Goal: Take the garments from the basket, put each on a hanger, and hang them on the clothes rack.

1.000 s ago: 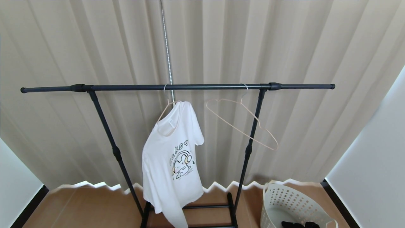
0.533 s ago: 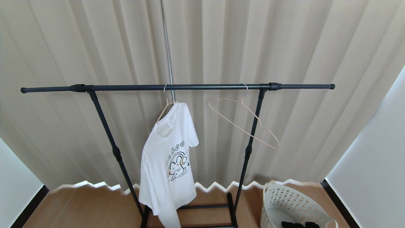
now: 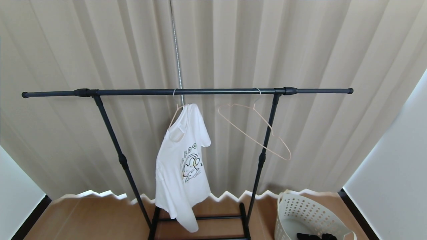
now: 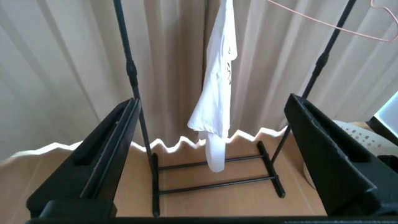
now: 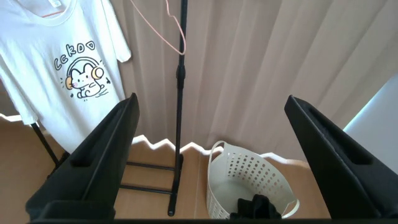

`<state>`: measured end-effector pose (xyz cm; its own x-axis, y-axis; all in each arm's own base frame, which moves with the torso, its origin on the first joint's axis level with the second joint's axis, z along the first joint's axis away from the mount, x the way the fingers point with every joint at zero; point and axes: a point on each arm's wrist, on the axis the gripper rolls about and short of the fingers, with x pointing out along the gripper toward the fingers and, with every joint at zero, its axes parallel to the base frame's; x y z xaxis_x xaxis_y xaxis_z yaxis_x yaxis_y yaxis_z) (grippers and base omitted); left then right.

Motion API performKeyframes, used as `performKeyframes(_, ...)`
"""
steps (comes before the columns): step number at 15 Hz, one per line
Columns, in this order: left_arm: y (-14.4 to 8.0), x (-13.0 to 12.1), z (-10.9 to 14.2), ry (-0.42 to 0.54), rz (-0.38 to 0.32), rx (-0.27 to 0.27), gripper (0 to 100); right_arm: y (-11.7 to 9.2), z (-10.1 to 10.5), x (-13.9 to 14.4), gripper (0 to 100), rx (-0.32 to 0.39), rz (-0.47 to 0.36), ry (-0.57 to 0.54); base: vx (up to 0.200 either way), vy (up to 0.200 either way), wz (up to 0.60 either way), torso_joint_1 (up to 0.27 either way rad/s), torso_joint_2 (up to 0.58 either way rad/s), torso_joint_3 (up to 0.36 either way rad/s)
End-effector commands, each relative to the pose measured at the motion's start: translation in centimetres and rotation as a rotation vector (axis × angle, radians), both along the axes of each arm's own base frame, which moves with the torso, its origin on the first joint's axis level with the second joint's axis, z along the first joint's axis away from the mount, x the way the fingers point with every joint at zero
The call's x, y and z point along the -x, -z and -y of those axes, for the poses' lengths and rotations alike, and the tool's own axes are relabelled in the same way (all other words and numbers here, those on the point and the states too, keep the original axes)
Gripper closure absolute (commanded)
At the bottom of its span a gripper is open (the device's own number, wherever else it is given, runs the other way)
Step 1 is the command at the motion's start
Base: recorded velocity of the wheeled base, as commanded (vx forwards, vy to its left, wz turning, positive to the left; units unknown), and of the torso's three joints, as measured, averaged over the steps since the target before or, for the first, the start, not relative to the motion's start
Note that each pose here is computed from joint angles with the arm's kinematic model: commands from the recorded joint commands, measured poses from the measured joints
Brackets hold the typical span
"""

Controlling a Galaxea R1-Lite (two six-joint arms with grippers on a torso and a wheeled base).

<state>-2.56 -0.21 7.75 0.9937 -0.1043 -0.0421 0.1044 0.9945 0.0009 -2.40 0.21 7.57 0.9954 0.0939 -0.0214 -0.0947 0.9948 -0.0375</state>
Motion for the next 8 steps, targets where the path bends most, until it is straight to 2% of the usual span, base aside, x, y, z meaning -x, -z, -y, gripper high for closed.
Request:
performKeyframes(1,-0.01,0.00,0.00,-0.002,-0.001,0.004,0,0.01,0.00,0.00,0,0.002,0.000,-0.001,0.000,0.000,0.00,0.000,0.00,0.000)
performKeyframes(4,0.04,-0.03,0.01,0.008,0.004,-0.045,0,0.01,0.00,0.00,0,-0.003,0.000,0.001,0.000,0.000,0.00,-0.025,0.05,0.030)
performKeyframes(6,-0.02,-0.03,0.01,0.006,0.007,-0.013,0,0.01,0.00,0.00,0,-0.004,0.000,0.001,0.000,0.000,0.00,-0.115,0.27,0.141)
performKeyframes(8,-0.06,-0.02,0.02,0.005,0.008,-0.010,0,0.01,0.00,0.00,0,-0.006,-0.001,0.001,0.000,0.000,0.00,-0.134,0.32,0.166)
